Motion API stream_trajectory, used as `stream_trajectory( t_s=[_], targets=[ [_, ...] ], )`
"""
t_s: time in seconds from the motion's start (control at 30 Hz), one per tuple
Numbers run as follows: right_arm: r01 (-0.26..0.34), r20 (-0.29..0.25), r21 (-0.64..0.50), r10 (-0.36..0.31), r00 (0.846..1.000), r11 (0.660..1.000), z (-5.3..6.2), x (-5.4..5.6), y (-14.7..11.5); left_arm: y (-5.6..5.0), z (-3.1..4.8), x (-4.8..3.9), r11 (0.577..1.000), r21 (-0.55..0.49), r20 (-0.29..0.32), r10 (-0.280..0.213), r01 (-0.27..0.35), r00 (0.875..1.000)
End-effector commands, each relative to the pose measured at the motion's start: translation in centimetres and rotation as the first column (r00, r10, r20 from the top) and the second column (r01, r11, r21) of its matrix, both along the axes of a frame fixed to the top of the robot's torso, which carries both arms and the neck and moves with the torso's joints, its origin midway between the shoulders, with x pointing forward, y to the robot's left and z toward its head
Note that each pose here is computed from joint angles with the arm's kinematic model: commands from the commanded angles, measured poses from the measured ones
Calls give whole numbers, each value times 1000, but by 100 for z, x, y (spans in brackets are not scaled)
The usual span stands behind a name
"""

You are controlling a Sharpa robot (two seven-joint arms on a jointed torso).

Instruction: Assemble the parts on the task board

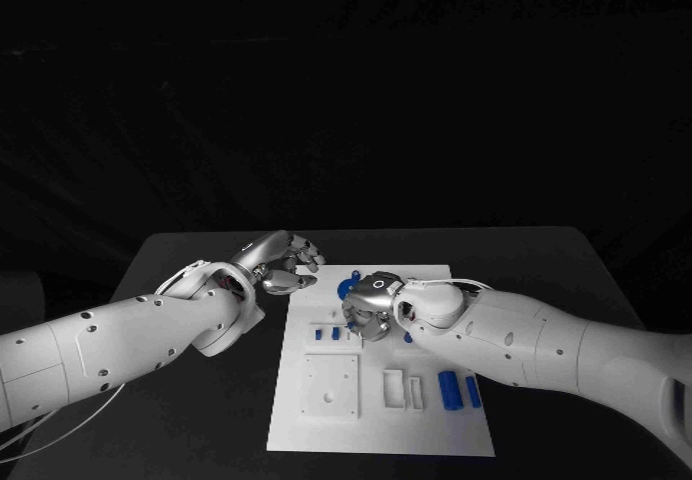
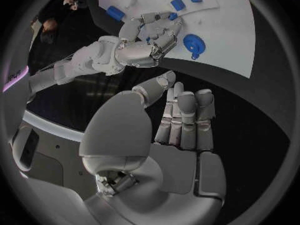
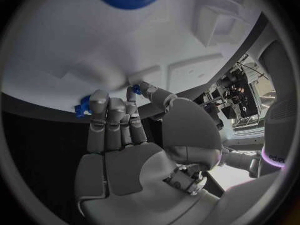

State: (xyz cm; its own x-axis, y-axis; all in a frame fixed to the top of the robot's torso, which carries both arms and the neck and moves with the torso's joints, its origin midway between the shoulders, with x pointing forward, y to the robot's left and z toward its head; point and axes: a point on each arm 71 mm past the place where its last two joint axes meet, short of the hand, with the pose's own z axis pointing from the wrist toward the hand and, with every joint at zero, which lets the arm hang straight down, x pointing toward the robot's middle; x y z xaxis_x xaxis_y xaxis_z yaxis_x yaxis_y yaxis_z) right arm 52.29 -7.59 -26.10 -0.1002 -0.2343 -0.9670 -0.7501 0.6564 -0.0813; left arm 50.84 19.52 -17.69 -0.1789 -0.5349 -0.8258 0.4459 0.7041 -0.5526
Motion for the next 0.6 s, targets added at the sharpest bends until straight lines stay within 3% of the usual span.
stream_trajectory(
  t_s=[0.03,0.6],
  targets=[
    [26,-49,-67,-29,998,997,-97,-12,-23,-15,4,-4,1000,-6,-9,-7,7,1000],
    [13,-23,-8,-13,1000,1000,-51,-53,-16,-2,2,2,1000,-8,-12,-1,1,1000]
  ],
)
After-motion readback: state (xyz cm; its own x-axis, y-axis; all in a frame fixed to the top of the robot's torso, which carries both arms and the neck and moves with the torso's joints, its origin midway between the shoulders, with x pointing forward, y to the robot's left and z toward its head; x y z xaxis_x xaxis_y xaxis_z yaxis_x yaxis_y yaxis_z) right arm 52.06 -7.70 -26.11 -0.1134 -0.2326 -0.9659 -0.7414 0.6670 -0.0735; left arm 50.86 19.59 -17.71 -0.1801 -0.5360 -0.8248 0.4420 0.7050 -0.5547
